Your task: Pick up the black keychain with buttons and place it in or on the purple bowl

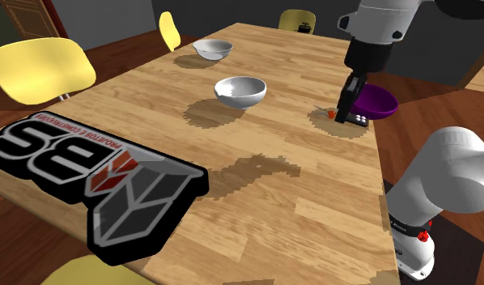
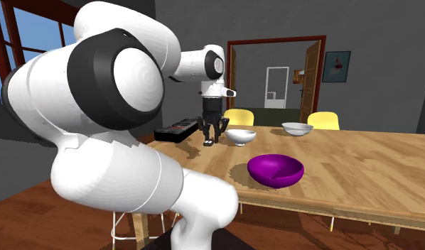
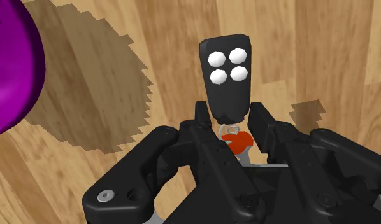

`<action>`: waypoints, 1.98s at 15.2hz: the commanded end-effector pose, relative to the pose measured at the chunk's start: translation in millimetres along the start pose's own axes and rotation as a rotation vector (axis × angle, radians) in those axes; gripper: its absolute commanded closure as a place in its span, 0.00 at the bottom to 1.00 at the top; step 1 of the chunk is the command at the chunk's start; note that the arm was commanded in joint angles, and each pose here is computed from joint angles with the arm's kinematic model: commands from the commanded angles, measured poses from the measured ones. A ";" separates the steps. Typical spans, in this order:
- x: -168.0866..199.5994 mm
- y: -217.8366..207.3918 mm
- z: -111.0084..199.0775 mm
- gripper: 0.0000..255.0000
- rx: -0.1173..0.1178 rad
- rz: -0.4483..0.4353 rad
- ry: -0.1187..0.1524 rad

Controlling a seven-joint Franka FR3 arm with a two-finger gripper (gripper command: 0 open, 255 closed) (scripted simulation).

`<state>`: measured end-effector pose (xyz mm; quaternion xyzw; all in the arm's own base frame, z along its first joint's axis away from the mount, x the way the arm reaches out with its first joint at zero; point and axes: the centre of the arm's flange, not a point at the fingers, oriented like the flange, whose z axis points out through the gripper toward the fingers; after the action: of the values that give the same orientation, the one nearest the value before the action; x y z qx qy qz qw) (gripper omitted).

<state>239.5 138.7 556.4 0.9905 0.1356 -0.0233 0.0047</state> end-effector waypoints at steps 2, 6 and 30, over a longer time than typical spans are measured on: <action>0.4 0.4 -15.3 1.00 0.000 0.000 0.000; -0.6 0.5 -36.4 1.00 0.000 0.000 0.000; -51.9 255.2 -38.6 1.00 0.000 0.000 0.000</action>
<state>259.4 -117.3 604.0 0.9905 0.1353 -0.0234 0.0045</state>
